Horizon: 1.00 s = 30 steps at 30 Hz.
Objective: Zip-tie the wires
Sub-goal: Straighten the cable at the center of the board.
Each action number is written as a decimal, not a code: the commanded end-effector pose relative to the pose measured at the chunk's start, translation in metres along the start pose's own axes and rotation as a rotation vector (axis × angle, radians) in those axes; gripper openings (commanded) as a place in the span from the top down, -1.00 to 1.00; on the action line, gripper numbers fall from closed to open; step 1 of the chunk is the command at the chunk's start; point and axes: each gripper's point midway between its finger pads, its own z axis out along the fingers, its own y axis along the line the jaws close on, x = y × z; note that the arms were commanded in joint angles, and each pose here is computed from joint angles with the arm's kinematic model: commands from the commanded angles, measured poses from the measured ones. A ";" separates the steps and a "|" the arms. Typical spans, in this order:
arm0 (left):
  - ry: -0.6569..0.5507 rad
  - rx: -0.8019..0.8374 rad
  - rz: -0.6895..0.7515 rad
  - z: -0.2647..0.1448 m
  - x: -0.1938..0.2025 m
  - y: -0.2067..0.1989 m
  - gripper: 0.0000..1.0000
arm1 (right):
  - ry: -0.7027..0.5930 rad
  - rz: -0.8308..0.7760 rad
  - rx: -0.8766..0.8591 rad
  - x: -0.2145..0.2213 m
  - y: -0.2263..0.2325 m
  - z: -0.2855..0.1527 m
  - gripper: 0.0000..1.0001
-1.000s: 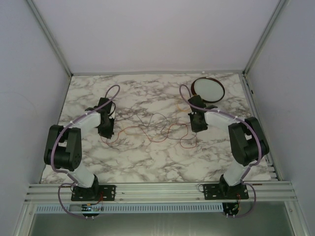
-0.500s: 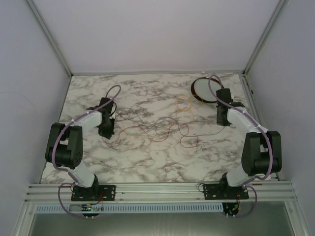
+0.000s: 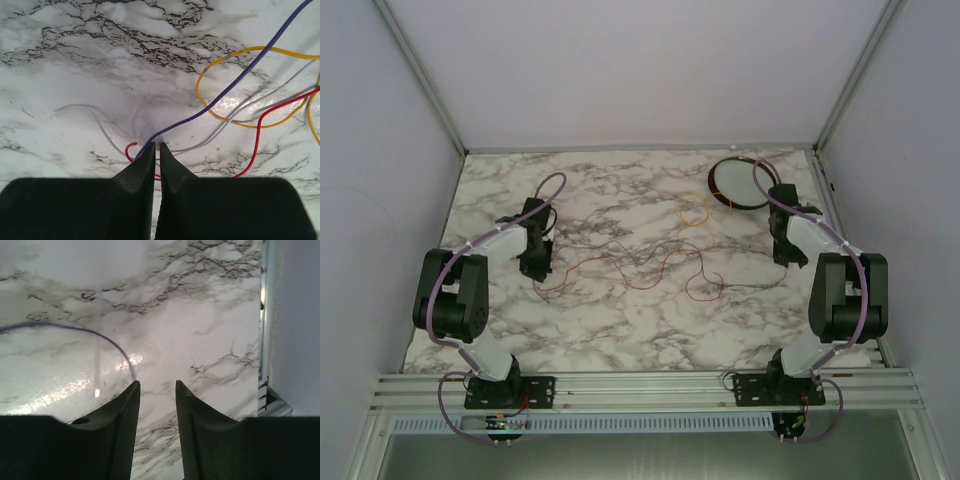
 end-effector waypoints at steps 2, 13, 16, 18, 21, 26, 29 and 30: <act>0.017 -0.019 0.006 0.003 -0.001 0.003 0.76 | -0.067 0.030 -0.081 -0.023 0.004 -0.018 0.17; -0.110 -0.011 0.040 -0.054 -0.050 0.010 0.08 | -0.257 0.098 -0.417 -0.076 0.038 -0.086 -0.07; -0.184 0.028 0.024 -0.071 -0.063 0.006 -0.36 | -0.354 0.133 -0.567 -0.094 0.073 -0.100 -0.16; -0.241 0.033 0.006 -0.084 -0.072 0.007 -0.52 | -0.412 0.166 -0.639 -0.106 0.093 -0.105 -0.16; -0.364 0.061 0.005 -0.109 -0.088 0.005 -0.74 | -0.464 0.212 -0.705 -0.122 0.114 -0.102 -0.16; -0.640 0.145 0.048 -0.165 -0.109 -0.004 -1.00 | -0.449 0.233 -0.752 -0.145 0.140 -0.090 -0.16; -0.780 0.200 0.054 -0.191 -0.111 -0.011 -1.00 | -0.414 0.235 -0.739 -0.154 0.151 -0.072 -0.14; -0.808 0.220 0.057 -0.196 -0.109 -0.014 -1.00 | -0.395 0.234 -0.729 -0.154 0.155 -0.062 -0.13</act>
